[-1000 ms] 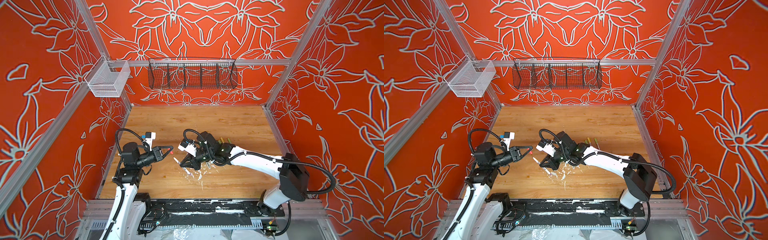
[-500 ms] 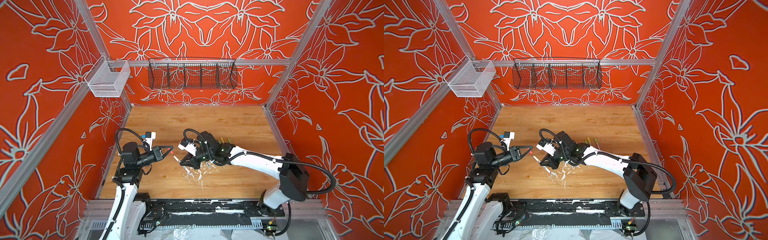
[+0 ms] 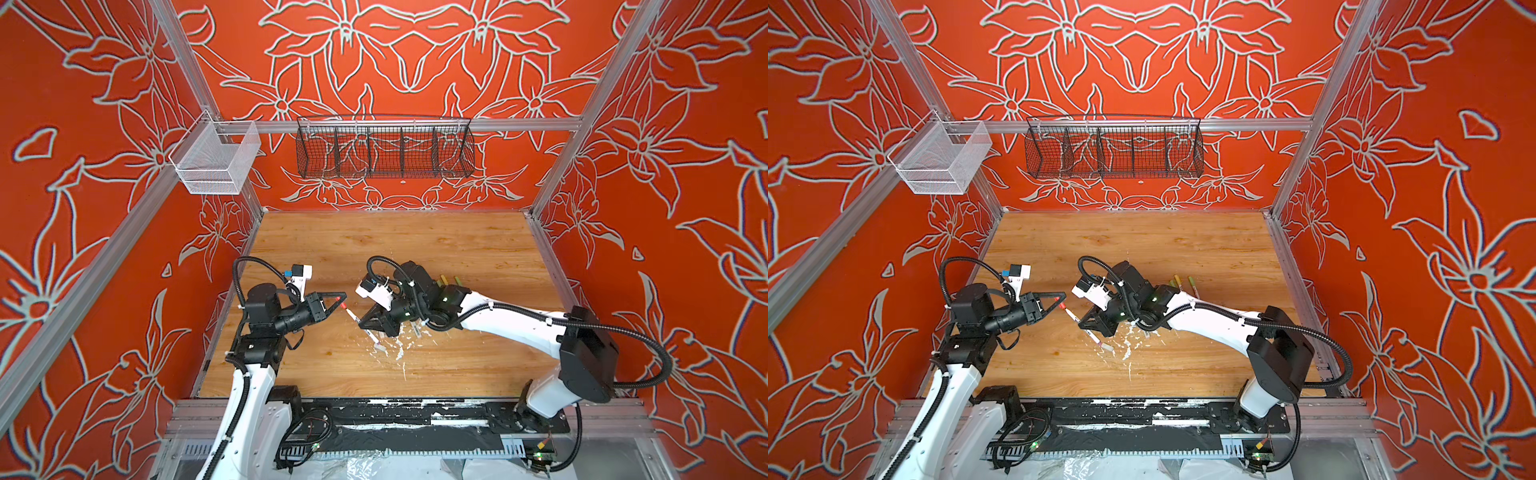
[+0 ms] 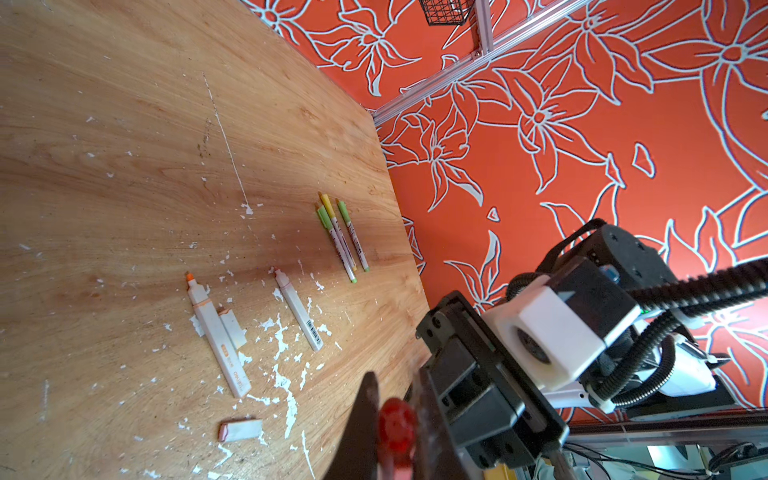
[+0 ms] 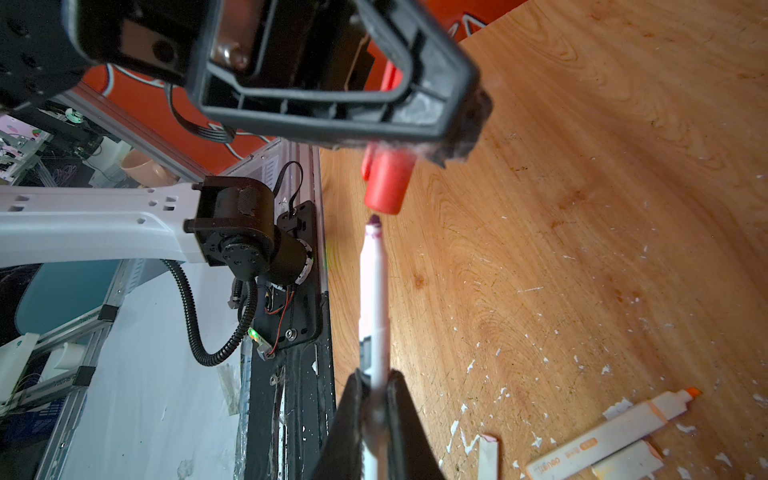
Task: Insert the pens into the pen caps
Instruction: 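Lift the white marker and raise its tip toward the red cap in the left gripper, then push the marker tip up into the red cap with the right gripper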
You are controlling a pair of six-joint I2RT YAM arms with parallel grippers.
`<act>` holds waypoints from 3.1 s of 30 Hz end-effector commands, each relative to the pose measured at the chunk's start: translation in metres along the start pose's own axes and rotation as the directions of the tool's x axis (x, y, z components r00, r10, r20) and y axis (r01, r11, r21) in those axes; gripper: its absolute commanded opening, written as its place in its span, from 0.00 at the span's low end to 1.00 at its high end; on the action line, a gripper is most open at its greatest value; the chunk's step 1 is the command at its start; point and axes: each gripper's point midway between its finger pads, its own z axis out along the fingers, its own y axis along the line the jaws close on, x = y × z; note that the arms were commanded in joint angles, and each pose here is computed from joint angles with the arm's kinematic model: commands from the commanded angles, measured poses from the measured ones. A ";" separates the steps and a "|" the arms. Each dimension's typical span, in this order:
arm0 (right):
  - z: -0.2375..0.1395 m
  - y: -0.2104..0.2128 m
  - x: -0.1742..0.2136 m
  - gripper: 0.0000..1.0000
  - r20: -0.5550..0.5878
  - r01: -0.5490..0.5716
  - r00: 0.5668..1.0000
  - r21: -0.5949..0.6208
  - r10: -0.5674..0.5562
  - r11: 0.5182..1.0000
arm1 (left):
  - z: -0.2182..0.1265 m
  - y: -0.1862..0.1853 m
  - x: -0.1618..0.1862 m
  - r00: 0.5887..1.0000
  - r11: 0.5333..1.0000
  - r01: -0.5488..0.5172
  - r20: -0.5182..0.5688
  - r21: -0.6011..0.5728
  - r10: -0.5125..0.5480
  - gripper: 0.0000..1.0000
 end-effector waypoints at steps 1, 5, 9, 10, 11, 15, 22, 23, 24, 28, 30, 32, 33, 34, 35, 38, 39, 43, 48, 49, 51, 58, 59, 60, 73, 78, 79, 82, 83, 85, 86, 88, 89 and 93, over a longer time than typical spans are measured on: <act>-0.005 0.001 -0.020 0.05 0.050 0.029 0.998 0.011 -0.030 1.000 | 0.000 -0.005 0.000 1.000 1.000 -0.026 -0.006 0.006 0.026 0.00; -0.004 -0.001 -0.022 0.05 0.053 0.029 0.998 0.015 -0.030 0.999 | 0.001 -0.007 0.001 0.999 0.999 -0.031 -0.010 0.010 0.031 0.00; -0.003 -0.003 -0.025 0.05 0.055 0.028 0.998 0.018 -0.029 0.999 | 0.001 -0.008 0.002 0.999 0.999 -0.035 -0.013 0.015 0.035 0.00; -0.002 -0.004 -0.024 0.04 0.053 0.027 0.998 0.019 -0.028 0.999 | 0.001 -0.009 0.002 0.999 0.999 -0.037 -0.011 0.015 0.038 0.00; -0.001 -0.005 -0.024 0.04 0.050 0.026 0.998 0.021 -0.027 0.999 | 0.000 -0.010 0.002 0.999 0.999 -0.041 -0.011 0.018 0.041 0.00; 0.000 -0.009 -0.024 0.04 0.051 0.016 0.999 0.038 -0.018 0.999 | 0.000 -0.012 0.003 0.999 0.999 -0.044 -0.011 0.025 0.045 0.00; -0.004 -0.013 -0.034 0.03 0.082 0.011 0.997 0.055 -0.016 0.998 | 0.002 -0.011 0.004 0.999 0.999 -0.039 -0.020 0.025 0.040 0.00; -0.004 -0.013 -0.037 0.03 0.088 0.013 0.996 0.054 -0.017 0.998 | 0.002 -0.010 0.004 0.999 0.999 -0.039 -0.022 0.024 0.039 0.00; -0.005 -0.013 -0.041 0.03 0.097 0.013 0.995 0.056 -0.019 0.998 | 0.003 -0.010 0.005 0.999 0.999 -0.040 -0.023 0.022 0.041 0.00; -0.006 -0.013 -0.055 0.01 0.125 0.010 0.992 0.054 -0.016 0.998 | 0.004 -0.008 0.006 0.999 0.999 -0.045 -0.028 -0.001 0.045 0.00; -0.006 -0.014 -0.063 0.00 0.133 0.000 0.991 0.054 -0.007 0.999 | 0.004 -0.007 0.008 0.998 0.999 -0.050 -0.033 -0.012 0.050 0.00; -0.006 -0.014 -0.069 0.00 0.140 -0.007 0.990 0.054 -0.001 0.998 | 0.006 -0.006 0.010 0.998 0.999 -0.051 -0.040 -0.020 0.050 0.00; -0.006 -0.013 -0.074 0.00 0.144 -0.011 0.990 0.052 0.003 0.999 | 0.006 -0.006 0.011 0.998 0.998 -0.052 -0.043 -0.026 0.051 0.00; -0.006 -0.012 -0.076 0.00 0.146 -0.012 0.989 0.049 0.004 0.999 | 0.007 -0.005 0.012 0.998 0.998 -0.052 -0.047 -0.031 0.051 0.00; -0.006 -0.012 -0.079 0.00 0.149 -0.011 0.989 0.045 0.004 0.999 | 0.007 -0.005 0.013 0.997 0.998 -0.052 -0.051 -0.035 0.050 0.00; -0.005 -0.009 -0.085 0.00 0.157 -0.006 0.988 0.032 0.001 0.999 | 0.007 -0.003 0.013 0.998 0.997 -0.051 -0.049 -0.054 0.049 0.19; -0.005 -0.009 -0.086 0.00 0.157 -0.006 0.988 0.031 0.001 1.000 | 0.006 -0.003 0.012 0.998 0.997 -0.054 -0.045 -0.058 0.051 0.24; -0.004 -0.008 -0.085 0.00 0.152 -0.008 0.988 0.019 0.004 1.000 | 0.006 -0.002 0.012 0.998 0.996 -0.058 -0.039 -0.066 0.056 0.31; -0.003 -0.004 -0.083 0.00 0.146 -0.007 0.989 -0.002 0.007 1.000 | 0.006 -0.002 0.012 0.998 0.996 -0.058 -0.041 -0.067 0.056 0.22; -0.002 -0.004 -0.082 0.00 0.145 -0.007 0.989 -0.004 0.008 1.000 | 0.006 -0.002 0.011 0.998 0.996 -0.060 -0.040 -0.068 0.057 0.17; -0.002 -0.003 -0.081 0.00 0.141 -0.008 0.990 -0.009 0.009 1.000 | 0.006 -0.002 0.011 0.997 0.996 -0.062 -0.039 -0.068 0.060 0.10; 0.007 -0.011 -0.059 0.23 0.074 -0.060 0.995 -0.009 0.060 0.998 | 0.002 -0.002 0.009 0.997 0.993 -0.079 -0.020 -0.092 0.078 0.00; 0.010 -0.014 -0.054 0.26 0.063 -0.071 0.995 -0.008 0.072 0.997 | 0.002 -0.002 0.010 0.997 0.992 -0.081 -0.017 -0.094 0.080 0.00; 0.012 -0.016 -0.050 0.26 0.059 -0.081 0.995 -0.004 0.082 0.997 | 0.002 -0.003 0.009 0.996 0.992 -0.084 -0.016 -0.093 0.083 0.00; 0.018 -0.026 -0.031 0.10 0.034 -0.118 0.993 0.024 0.117 0.993 | 0.000 -0.003 0.008 0.996 0.990 -0.091 -0.006 -0.104 0.091 0.02; 0.015 -0.024 -0.034 0.06 0.039 -0.111 0.993 0.021 0.110 0.994 | -0.002 -0.001 0.006 0.996 0.988 -0.089 0.004 -0.127 0.090 0.39; 0.014 -0.023 -0.034 0.06 0.041 -0.110 0.993 0.020 0.109 0.994 | -0.003 0.000 0.006 0.996 0.987 -0.088 0.007 -0.135 0.089 0.45; 0.013 -0.020 -0.035 0.05 0.043 -0.096 0.994 0.011 0.096 0.995 | -0.006 0.003 0.004 0.996 0.983 -0.085 0.021 -0.164 0.090 0.62; 0.013 -0.019 -0.035 0.05 0.041 -0.093 0.995 0.006 0.093 0.996 | -0.007 0.004 0.002 0.995 0.981 -0.087 0.030 -0.174 0.094 0.65; 0.012 -0.016 -0.035 0.04 0.041 -0.081 0.996 -0.007 0.081 0.997 | -0.012 0.006 -0.002 0.993 0.976 -0.088 0.056 -0.199 0.101 0.67; 0.012 -0.015 -0.035 0.04 0.039 -0.075 0.996 -0.014 0.075 0.997 | -0.014 0.006 -0.004 0.992 0.973 -0.089 0.070 -0.211 0.106 0.67; 0.011 -0.010 -0.033 0.04 0.033 -0.059 0.998 -0.032 0.060 0.998 | -0.019 0.008 -0.007 0.989 0.969 -0.091 0.095 -0.229 0.115 0.67; 0.010 -0.009 -0.032 0.03 0.030 -0.051 0.998 -0.035 0.052 0.998 | -0.021 0.008 -0.010 0.987 0.967 -0.093 0.108 -0.238 0.121 0.67; 0.009 -0.009 -0.025 0.03 0.015 -0.048 0.999 -0.030 0.048 0.998 | -0.030 0.002 -0.016 0.976 0.966 -0.113 0.157 -0.234 0.152 0.59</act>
